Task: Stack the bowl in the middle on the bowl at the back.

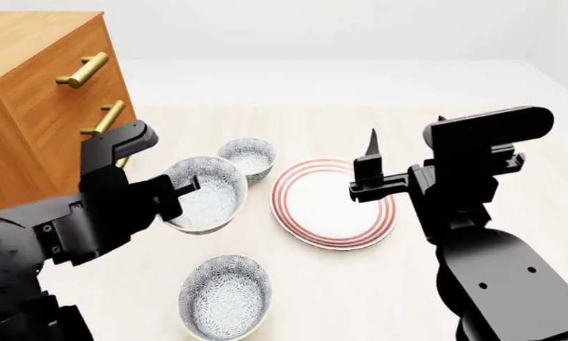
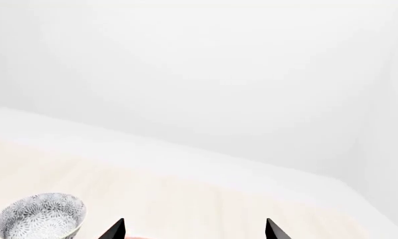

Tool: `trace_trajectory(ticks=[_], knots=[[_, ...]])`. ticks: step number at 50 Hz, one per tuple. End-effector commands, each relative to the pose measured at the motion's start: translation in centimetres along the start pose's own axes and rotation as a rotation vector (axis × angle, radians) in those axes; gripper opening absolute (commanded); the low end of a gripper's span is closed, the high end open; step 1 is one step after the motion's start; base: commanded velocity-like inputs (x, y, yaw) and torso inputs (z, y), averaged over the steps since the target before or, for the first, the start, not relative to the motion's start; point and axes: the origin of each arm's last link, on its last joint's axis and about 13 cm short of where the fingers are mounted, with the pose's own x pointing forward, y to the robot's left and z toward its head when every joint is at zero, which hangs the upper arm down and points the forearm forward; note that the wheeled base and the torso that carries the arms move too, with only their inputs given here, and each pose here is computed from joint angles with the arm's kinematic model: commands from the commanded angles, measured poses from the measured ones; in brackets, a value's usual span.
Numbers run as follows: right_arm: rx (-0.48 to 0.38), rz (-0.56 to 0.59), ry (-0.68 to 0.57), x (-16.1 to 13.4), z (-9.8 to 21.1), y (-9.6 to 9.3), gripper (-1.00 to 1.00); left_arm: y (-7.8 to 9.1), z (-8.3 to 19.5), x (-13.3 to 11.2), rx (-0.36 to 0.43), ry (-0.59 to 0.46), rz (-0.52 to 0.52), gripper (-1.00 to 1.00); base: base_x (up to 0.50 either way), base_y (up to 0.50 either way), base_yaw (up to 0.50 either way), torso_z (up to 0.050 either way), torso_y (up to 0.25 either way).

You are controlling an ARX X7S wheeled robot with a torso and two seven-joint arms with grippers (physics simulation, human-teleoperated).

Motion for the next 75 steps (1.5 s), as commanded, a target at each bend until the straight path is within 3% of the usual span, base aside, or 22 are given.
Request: trace_trajectory(ticks=[1, 17, 75], knots=[[0.005, -0.004, -0.013, -0.6, 0.2, 0.0, 1.00, 0.5, -0.9, -3.7, 0.048, -0.018, -0.050, -1.00, 0.00, 0.00, 0.00, 0.000, 0.000], [0.011, -0.017, -0.018, -1.1, -0.1, 0.0, 1.00, 0.5, -2.4, -5.5, 0.090, 0.009, -0.096, -1.00, 0.00, 0.00, 0.00, 0.000, 0.000], [0.017, -0.040, -0.022, -1.8, -0.1, -0.4, 1.00, 0.3, -4.7, -6.7, 0.146, 0.079, -0.146, -1.00, 0.00, 0.00, 0.00, 0.000, 0.000]])
